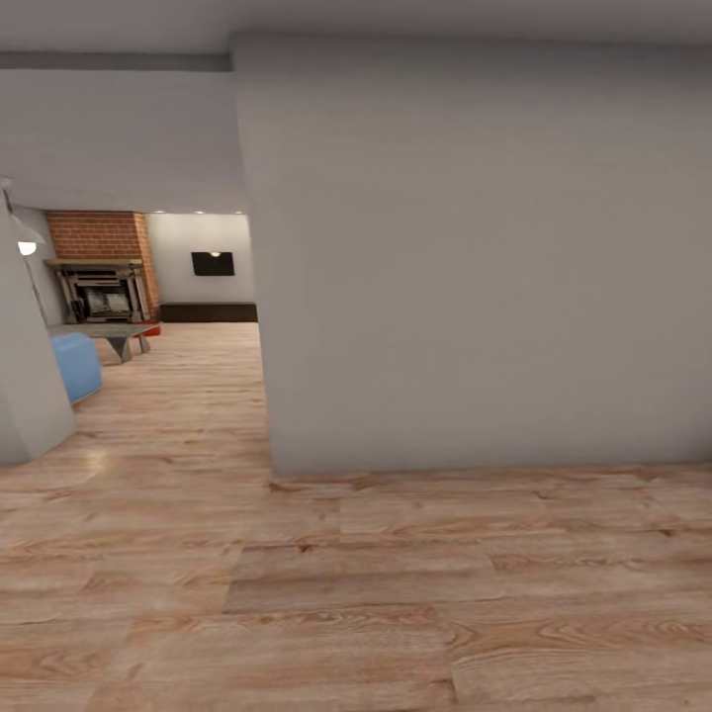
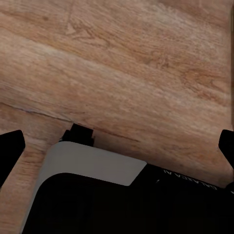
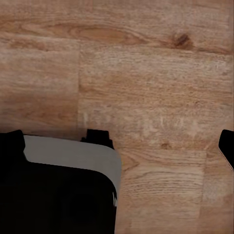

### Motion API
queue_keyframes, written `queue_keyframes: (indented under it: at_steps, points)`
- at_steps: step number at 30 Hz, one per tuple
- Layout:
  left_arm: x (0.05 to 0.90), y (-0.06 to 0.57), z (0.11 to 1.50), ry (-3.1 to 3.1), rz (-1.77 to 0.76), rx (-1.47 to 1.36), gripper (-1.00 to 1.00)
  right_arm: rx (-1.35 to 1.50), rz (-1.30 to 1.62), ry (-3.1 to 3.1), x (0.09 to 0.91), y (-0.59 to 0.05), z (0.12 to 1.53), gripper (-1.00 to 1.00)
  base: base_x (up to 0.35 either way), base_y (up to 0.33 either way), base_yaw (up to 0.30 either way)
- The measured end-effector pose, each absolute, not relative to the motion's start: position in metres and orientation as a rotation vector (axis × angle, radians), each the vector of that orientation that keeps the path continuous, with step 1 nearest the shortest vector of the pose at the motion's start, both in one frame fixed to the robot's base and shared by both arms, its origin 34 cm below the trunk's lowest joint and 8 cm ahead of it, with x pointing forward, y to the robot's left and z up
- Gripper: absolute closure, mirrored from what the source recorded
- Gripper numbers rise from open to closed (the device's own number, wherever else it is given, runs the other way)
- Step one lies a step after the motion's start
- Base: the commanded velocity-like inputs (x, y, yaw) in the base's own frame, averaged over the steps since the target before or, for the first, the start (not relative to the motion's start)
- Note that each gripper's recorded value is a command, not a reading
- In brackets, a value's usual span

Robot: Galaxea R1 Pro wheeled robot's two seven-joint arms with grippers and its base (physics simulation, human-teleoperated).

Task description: Move the two storage containers from the living room to the garage. In the garage, place one container on the floor and stack the other container on top of it (either order is fine).

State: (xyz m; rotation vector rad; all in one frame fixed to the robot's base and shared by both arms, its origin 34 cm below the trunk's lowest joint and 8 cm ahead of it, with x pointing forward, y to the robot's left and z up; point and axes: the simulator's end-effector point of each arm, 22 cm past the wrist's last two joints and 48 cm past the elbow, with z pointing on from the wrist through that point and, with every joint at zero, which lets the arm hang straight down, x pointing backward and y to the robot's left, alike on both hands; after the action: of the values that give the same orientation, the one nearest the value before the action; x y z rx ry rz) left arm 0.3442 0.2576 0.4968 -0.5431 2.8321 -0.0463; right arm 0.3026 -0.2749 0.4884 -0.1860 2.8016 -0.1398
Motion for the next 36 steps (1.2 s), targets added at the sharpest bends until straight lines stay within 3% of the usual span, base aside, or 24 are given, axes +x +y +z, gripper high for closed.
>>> queue_keyframes:
  at_steps: [11, 36]
  points:
    - [0.3442, 0.2583, 0.4968, 2.832, -0.045, -0.543, -1.0, -0.191, -0.139, 2.803, 0.3024, -0.2748, 0.4883, -1.0, 0.323, 0.0, 0.034]
    - [0.3442, 0.2574, 0.4968, 2.832, -0.047, -0.543, -1.0, -0.166, -0.149, 2.818, 0.2993, -0.2768, 0.4875, -1.0, 0.323, 0.0, 0.27]
